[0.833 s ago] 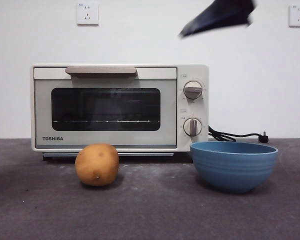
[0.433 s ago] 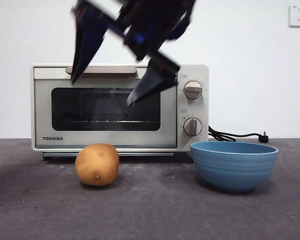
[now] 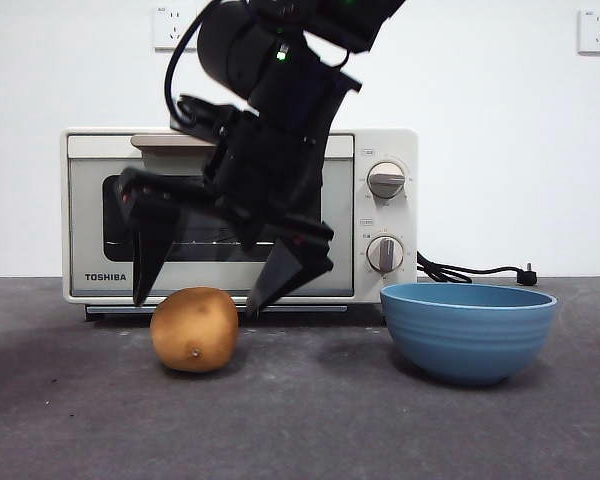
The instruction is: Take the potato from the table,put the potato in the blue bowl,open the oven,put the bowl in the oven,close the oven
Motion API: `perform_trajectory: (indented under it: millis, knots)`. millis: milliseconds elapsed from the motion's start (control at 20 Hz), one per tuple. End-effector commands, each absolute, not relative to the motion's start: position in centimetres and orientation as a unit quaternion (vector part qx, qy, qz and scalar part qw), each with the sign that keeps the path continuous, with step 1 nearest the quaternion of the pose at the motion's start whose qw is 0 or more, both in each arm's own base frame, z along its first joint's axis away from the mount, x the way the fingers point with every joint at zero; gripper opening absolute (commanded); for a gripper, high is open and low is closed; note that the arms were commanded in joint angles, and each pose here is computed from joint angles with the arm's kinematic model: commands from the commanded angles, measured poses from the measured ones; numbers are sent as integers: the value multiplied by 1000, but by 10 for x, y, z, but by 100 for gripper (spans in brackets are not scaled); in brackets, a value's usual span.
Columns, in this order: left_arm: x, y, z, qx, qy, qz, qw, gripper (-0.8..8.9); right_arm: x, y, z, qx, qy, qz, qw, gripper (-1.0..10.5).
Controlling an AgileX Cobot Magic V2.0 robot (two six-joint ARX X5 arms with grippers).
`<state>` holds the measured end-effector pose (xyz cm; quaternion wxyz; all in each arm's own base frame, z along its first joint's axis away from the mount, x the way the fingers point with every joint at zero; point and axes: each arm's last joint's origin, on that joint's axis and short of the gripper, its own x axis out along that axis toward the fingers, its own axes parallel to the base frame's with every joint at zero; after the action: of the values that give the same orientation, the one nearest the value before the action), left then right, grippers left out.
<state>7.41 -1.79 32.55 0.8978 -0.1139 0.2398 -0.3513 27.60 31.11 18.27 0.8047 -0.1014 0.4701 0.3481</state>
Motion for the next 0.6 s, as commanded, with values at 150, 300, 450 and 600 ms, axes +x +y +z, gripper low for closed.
perform_trajectory:
  millis: [150,300,450,600]
  knots:
    - [74,-19,325,-107,238,-357,897,-8,276,316,170,-98,483,340,801,385]
    - [74,-19,325,-106,238,-358,896,-8,274,318,172,-95,481,348,799,-1]
    - [74,-19,325,-105,239,-356,897,-8,272,316,180,-96,477,349,801,-12]
    - [74,-18,325,-101,239,-347,901,-8,266,309,210,-92,449,360,813,-12]
